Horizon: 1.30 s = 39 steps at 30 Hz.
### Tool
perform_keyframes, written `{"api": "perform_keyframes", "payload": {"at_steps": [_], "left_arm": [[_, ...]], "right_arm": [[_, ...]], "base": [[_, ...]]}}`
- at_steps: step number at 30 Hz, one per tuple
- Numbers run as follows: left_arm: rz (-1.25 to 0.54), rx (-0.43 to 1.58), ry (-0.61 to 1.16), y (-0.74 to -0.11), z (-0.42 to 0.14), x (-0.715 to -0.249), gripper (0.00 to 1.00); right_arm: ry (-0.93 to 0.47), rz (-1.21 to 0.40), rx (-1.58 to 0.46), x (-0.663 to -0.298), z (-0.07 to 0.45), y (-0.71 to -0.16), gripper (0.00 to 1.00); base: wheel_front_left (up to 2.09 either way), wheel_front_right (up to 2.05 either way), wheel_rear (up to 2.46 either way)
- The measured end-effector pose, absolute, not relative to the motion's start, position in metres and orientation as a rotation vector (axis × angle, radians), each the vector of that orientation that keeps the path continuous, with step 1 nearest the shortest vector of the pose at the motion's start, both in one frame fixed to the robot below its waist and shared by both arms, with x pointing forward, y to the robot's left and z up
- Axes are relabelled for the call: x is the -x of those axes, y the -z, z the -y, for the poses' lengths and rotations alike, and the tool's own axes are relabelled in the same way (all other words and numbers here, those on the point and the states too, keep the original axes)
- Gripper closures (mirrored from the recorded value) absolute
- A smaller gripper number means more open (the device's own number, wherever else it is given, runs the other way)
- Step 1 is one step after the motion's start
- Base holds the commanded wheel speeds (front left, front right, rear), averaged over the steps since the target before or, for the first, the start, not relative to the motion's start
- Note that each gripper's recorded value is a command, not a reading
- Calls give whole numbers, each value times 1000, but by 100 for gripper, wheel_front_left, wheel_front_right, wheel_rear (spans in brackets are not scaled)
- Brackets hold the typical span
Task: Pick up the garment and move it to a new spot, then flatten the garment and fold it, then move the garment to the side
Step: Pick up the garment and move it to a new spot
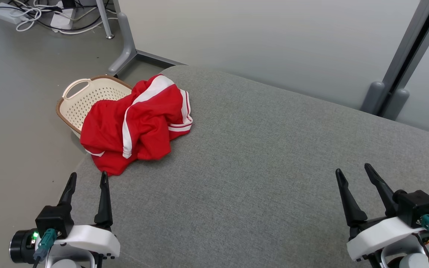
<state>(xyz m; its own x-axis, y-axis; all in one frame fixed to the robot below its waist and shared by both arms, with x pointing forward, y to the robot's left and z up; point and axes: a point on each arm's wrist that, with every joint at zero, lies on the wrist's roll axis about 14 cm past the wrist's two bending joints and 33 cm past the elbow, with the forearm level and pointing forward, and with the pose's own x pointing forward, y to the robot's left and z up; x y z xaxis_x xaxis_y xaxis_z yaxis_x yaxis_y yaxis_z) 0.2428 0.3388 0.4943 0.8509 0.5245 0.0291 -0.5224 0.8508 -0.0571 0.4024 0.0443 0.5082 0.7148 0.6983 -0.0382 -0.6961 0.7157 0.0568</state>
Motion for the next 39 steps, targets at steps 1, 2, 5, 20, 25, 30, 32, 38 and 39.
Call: {"api": "perform_keyframes", "payload": {"at_steps": [1,2,5,20,25,30,32,38,39], "left_arm": [[45,49,-554,-494,-339,-243,0],[46,49,-556,-495,-339,-243,0],[48,53,-556,-495,-338,-244,0],[-50,104,-506,-483,-347,-313,0],[-149,134,-502,-456,-353,-357,0],[-302,150,-534,-411,-361,-376,0],[-366,151,-557,-394,-367,-375,0],[-424,163,-599,-375,-374,-379,100],[-423,158,-600,-376,-376,-379,100]], "right_arm": [[-774,-58,-38,-403,-45,-508,0],[-775,-57,-38,-404,-46,-508,0],[-775,-66,-42,-405,-46,-506,0],[-742,-68,-18,-442,-28,-499,0],[-703,-101,-8,-471,-8,-478,0],[-669,-157,-11,-488,10,-450,0],[-655,-175,-13,-492,17,-441,0],[-617,-201,-20,-497,32,-428,0],[-613,-200,-20,-498,33,-428,0]], "base": [[0,0,0],[0,0,0],[0,0,0],[0,0,0],[0,0,0],[0,0,0],[0,0,0],[0,0,0],[0,0,0]]}}
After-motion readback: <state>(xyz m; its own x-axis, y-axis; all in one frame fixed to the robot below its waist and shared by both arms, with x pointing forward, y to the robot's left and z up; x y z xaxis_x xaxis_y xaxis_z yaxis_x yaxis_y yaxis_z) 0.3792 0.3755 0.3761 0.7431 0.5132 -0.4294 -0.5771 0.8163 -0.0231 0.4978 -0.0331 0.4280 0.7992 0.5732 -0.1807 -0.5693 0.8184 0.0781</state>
